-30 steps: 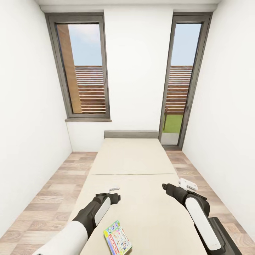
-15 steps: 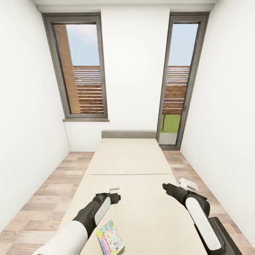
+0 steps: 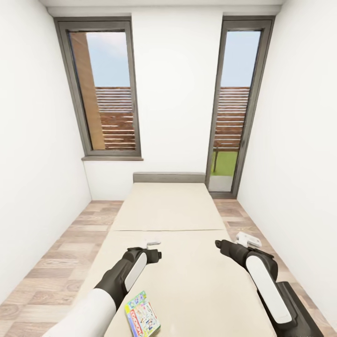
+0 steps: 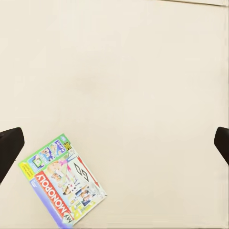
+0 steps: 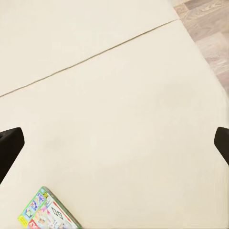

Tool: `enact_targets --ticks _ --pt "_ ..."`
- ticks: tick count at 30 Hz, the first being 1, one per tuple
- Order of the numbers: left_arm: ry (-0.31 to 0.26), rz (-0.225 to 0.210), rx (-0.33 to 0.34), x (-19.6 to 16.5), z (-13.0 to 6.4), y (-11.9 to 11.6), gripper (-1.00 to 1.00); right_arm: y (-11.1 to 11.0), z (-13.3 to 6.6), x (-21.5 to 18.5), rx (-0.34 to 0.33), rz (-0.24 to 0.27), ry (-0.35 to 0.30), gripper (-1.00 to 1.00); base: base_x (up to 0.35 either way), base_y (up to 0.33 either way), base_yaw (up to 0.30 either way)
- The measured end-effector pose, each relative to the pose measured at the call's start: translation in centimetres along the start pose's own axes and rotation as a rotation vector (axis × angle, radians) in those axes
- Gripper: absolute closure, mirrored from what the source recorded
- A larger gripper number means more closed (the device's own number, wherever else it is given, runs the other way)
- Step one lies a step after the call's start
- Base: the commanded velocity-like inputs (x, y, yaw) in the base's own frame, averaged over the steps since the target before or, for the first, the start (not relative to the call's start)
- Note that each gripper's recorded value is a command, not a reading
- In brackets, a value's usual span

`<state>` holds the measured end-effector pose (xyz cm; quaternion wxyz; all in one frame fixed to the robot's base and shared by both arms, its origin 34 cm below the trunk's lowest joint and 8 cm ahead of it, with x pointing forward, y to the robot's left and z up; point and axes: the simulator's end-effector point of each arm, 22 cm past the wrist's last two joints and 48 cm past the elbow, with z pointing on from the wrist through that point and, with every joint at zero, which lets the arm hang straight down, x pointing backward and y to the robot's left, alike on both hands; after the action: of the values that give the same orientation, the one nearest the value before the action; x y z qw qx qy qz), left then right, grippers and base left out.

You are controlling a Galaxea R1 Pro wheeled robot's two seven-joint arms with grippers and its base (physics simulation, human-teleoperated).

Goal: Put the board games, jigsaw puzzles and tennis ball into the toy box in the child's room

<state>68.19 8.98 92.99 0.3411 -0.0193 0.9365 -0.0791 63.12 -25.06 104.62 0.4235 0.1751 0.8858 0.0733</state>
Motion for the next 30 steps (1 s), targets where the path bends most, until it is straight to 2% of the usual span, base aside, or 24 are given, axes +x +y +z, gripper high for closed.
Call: enact_targets --ticks 11,17,24,30 --pt "-0.002 0.002 -0.006 -1.0 -0.5 1.1 -1.00 0.2 0.0 0.1 -0.005 -0.007 0.008 -1.00 0.000 -0.039 0.000" --pt "0.019 0.007 -0.008 -1.4 -0.4 1.1 -1.00 0.1 0.2 0.3 -0.002 -0.007 0.013 -1.00 0.000 -0.001 0.000" --pt "0.055 0.007 -0.023 -0.4 0.6 1.7 -1.00 0.0 0.6 0.8 0.004 -0.006 0.024 -1.00 0.000 0.000 -0.039" --pt "0.049 0.000 -0.030 -0.1 1.1 2.1 -1.00 -0.1 1.0 1.1 0.006 -0.006 0.033 -1.00 0.000 0.000 -0.071"
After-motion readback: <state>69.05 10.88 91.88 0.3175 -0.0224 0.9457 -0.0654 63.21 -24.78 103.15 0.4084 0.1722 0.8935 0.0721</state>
